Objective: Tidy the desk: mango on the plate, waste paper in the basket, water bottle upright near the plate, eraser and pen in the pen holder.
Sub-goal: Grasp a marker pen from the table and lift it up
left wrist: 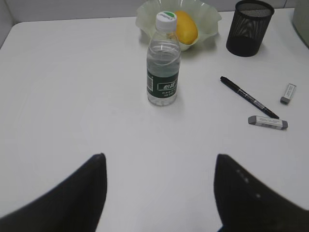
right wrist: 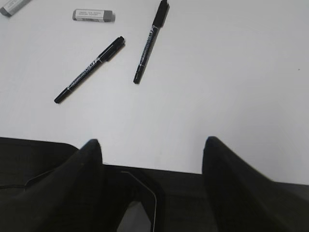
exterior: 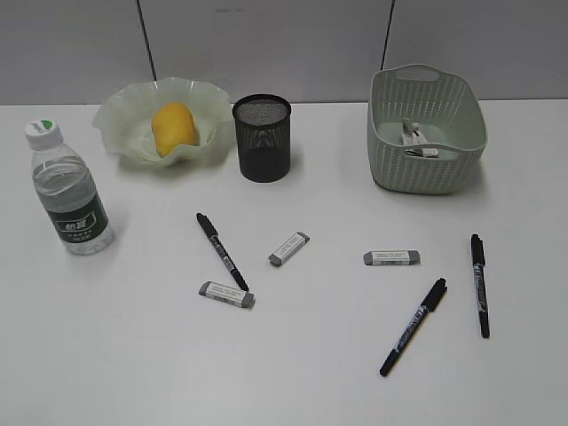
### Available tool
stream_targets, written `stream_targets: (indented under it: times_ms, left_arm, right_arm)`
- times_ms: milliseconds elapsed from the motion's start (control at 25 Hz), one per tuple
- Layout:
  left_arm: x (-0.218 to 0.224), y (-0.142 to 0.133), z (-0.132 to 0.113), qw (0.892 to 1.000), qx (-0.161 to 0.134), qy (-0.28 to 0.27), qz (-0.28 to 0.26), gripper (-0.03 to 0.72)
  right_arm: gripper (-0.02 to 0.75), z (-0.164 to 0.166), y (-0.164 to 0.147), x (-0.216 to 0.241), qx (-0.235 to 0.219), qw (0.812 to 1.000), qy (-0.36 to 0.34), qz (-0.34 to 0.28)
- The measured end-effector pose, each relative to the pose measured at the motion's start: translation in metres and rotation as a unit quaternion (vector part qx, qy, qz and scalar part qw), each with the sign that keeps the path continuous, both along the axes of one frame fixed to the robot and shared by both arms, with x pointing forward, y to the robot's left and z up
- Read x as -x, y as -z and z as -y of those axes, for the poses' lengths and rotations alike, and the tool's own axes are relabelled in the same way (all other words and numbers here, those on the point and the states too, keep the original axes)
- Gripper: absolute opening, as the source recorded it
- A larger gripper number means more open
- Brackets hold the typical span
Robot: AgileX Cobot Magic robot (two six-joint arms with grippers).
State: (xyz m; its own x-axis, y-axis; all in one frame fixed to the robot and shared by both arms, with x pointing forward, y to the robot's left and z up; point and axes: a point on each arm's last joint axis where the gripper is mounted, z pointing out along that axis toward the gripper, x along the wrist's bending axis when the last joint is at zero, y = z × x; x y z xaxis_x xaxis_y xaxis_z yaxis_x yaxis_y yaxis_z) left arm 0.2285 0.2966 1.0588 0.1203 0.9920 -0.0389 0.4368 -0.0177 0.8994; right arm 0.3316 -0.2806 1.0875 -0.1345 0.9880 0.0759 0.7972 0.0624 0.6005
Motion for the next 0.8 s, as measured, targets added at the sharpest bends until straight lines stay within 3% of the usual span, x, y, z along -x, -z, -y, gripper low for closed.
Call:
stream_targets:
  times_ms: [400,600,800]
  left_arm:
    - [0.0,0.0,0.0,1.0,0.0,0.0,0.0,0.515]
    - [0.0,0.0,0.0,1.0,0.0,0.0,0.0,0.515]
    - [0.0,0.0,0.0,1.0,0.0,0.0,0.0,0.515]
  right_arm:
    - [0.456,-0.016,0.008,-0.112,-0.012,0.985,0.049,-0.163]
    - [0.456,-0.026,0.044,-0.161,-0.017,0.973,0.065,-0.221]
    - [0.456,-0.053,0.088,-0.194,-0.021,0.972,0.073,-0.224]
